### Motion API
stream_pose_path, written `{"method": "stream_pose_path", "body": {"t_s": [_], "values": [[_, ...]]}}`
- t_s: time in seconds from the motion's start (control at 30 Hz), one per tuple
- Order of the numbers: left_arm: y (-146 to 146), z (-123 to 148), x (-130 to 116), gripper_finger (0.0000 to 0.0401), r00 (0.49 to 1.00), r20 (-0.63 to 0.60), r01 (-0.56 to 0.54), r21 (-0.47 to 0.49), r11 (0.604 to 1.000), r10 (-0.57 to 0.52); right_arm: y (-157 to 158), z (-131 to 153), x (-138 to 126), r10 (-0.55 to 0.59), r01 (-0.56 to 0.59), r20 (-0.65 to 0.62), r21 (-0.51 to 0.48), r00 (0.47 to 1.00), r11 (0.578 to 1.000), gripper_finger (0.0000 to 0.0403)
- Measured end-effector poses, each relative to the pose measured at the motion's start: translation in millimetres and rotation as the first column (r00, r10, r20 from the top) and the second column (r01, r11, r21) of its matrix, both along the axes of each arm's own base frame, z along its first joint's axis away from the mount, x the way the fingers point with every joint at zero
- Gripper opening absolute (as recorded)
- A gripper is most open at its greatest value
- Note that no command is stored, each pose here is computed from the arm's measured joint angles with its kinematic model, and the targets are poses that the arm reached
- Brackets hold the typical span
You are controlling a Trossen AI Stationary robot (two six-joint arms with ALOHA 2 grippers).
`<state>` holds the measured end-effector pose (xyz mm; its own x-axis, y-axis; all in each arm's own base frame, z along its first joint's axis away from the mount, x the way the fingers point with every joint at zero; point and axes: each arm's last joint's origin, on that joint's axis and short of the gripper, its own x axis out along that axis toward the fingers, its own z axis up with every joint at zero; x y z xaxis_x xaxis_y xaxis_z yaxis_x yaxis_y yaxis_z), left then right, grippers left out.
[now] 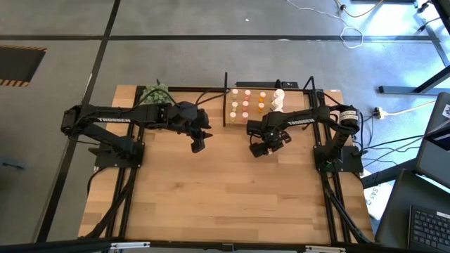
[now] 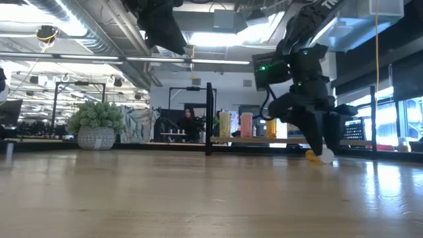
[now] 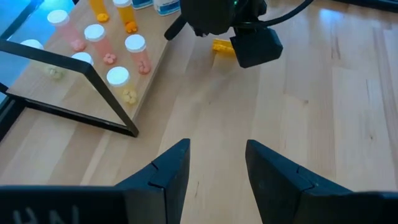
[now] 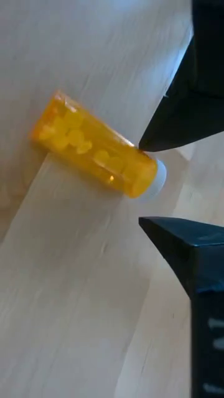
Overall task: Pick and place medicine bottles onto shelf by color
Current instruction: Put the orange pill bottle on the shelf aligned with the other orange pill bottles
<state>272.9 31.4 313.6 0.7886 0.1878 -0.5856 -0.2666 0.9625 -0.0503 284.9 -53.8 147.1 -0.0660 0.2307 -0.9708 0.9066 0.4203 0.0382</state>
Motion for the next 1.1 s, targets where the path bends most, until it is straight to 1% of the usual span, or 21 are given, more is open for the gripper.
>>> {"method": "stream_pose_path", "body": {"t_s": [0.27, 0.4, 0.5, 0.77, 0.87, 0.97, 1.1], "values": [[-0.1, 0.1, 0.1, 0.0150, 1.000, 0.002, -0.002, -0.004, 1.000, 0.002, -0.9, -0.2, 5.6, -0.036, 0.036, 0.050, -0.004, 0.998, 0.999, 0.0184], [-0.1, 0.1, 0.1, 0.0150, 1.000, 0.003, -0.003, -0.004, 1.000, 0.003, -1.0, -2.0, 5.3, -0.095, 0.096, 0.043, -0.010, 0.995, 0.995, 0.0184], [-0.1, 0.1, 0.1, 0.0150, 1.000, 0.003, -0.004, -0.005, 1.000, 0.004, -1.8, -2.3, 6.0, -0.126, 0.127, 0.043, -0.033, 0.991, 0.991, 0.0184], [-0.1, 0.2, 0.1, 0.0150, 1.000, 0.004, -0.004, -0.005, 1.000, 0.004, -3.2, -2.6, 6.3, -0.153, 0.155, 0.041, -0.080, 0.987, 0.985, 0.0184], [-0.1, 0.2, 0.1, 0.0150, 1.000, 0.004, -0.004, -0.005, 1.000, 0.004, -3.2, -2.7, 6.2, -0.174, 0.176, 0.037, -0.083, 0.984, 0.981, 0.0184], [-0.1, 0.2, 0.1, 0.0150, 1.000, 0.004, -0.004, -0.005, 1.000, 0.004, -2.7, -2.8, 6.3, -0.171, 0.174, 0.037, -0.093, 0.985, 0.980, 0.0184], [-0.1, 0.2, 0.1, 0.0150, 1.000, 0.004, -0.004, -0.005, 1.000, 0.004, -2.1, -2.9, 6.4, -0.165, 0.168, 0.037, -0.100, 0.986, 0.981, 0.0173]]}}
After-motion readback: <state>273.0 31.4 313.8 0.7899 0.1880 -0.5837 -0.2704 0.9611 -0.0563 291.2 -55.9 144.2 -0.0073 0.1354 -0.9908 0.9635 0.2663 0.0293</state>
